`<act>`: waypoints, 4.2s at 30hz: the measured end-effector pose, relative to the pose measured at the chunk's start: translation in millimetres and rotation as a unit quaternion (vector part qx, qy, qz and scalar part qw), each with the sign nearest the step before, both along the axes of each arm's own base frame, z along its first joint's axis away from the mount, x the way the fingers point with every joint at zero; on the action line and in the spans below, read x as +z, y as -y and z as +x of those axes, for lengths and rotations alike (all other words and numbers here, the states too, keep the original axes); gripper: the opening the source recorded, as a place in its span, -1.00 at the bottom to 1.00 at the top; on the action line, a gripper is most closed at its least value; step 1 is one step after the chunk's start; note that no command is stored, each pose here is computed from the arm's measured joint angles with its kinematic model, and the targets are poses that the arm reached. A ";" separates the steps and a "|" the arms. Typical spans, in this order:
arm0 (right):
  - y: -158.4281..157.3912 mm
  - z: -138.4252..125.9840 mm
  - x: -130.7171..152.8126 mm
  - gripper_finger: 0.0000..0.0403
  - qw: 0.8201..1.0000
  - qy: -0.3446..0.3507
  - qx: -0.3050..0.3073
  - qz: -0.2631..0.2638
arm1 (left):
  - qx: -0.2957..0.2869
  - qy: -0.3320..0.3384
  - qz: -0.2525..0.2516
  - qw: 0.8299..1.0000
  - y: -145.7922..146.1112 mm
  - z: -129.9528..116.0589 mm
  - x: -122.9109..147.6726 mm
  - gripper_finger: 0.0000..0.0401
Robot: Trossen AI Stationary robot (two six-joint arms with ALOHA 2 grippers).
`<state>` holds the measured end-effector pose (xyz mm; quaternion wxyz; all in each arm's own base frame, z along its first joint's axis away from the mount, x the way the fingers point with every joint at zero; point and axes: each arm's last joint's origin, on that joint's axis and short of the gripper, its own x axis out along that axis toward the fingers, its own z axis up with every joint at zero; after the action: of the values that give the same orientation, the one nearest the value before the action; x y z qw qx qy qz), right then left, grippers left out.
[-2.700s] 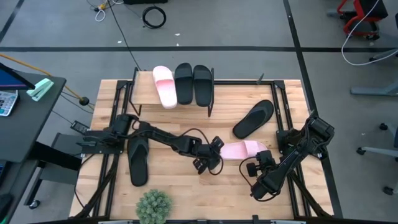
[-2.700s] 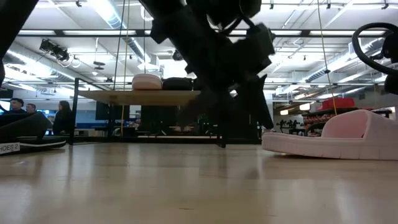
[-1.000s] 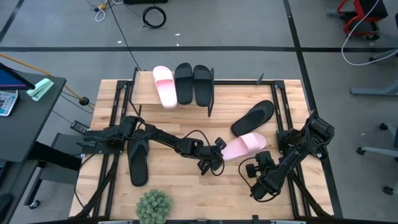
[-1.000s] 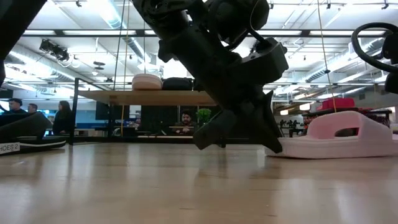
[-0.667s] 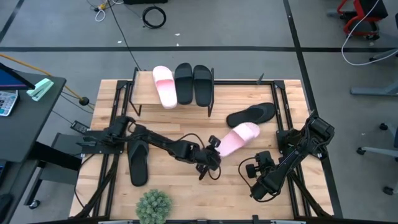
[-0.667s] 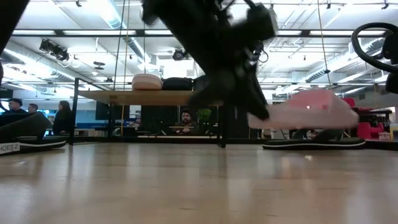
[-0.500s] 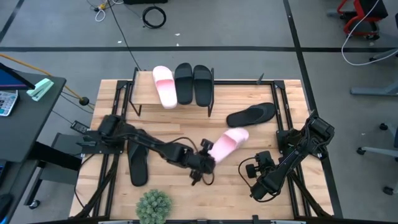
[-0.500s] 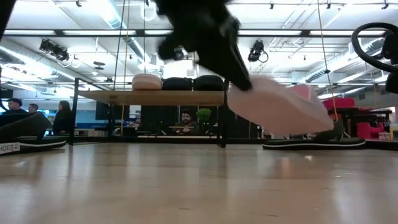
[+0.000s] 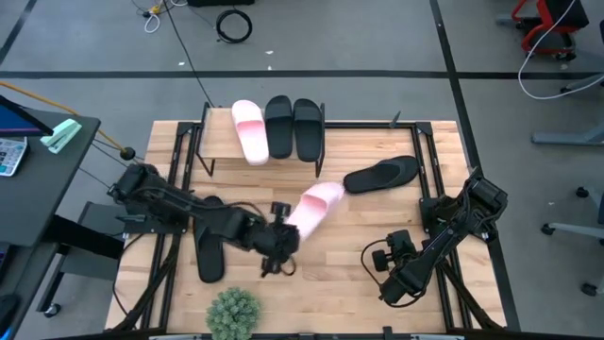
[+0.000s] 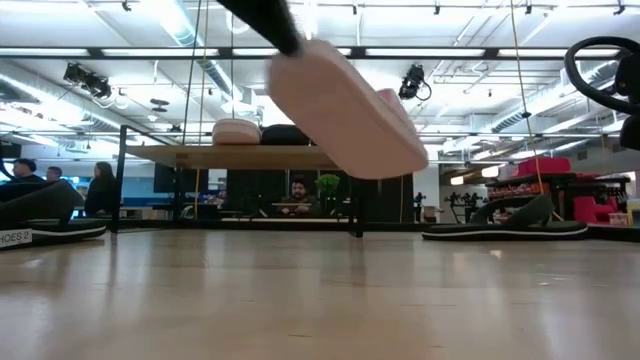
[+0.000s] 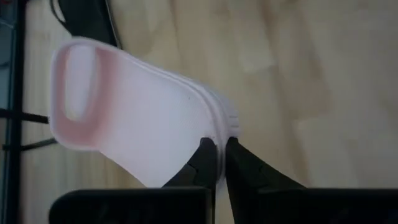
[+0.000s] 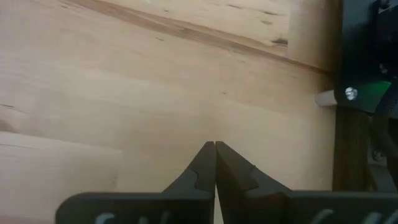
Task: Pick and place slides into the shelf
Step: Put the pink slide on the shelf
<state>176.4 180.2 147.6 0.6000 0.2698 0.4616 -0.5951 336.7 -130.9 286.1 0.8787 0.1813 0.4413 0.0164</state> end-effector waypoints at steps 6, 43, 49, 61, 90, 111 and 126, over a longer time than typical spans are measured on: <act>-1.6 1.5 -1.1 -0.95 1.000 0.007 0.004 0.010 | 0.012 0.009 -0.050 0.999 16.9 -47.7 34.7 -0.91; -1.5 4.4 -1.2 -0.95 0.999 0.036 0.030 -0.008 | 0.332 0.128 0.075 0.931 -92.8 -186.8 105.8 -0.92; -1.4 4.5 -1.2 -0.95 0.999 0.033 0.036 -0.008 | 0.382 0.086 0.095 0.915 -107.0 -181.1 82.9 -0.92; -1.4 4.5 -1.2 -0.95 0.999 0.032 0.037 -0.008 | 0.416 0.014 0.144 0.898 -126.0 -171.5 29.0 -0.92; -1.4 4.6 -1.2 -0.95 0.999 0.032 0.037 -0.007 | 0.413 -0.045 0.074 0.907 -165.7 -153.5 0.9 -0.91; -1.3 4.6 -1.2 -0.95 0.999 0.032 0.037 -0.007 | 0.399 -0.080 0.032 0.913 -189.5 -155.0 -0.1 -0.87; -1.3 4.7 -1.2 -0.95 0.999 0.032 0.037 -0.007 | 0.399 -0.105 0.044 0.910 -188.9 -159.7 -1.3 -0.80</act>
<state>181.0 181.5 146.4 0.6379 0.2673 0.4473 -0.5671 177.0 58.0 284.8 0.7385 0.0287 0.5654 0.3662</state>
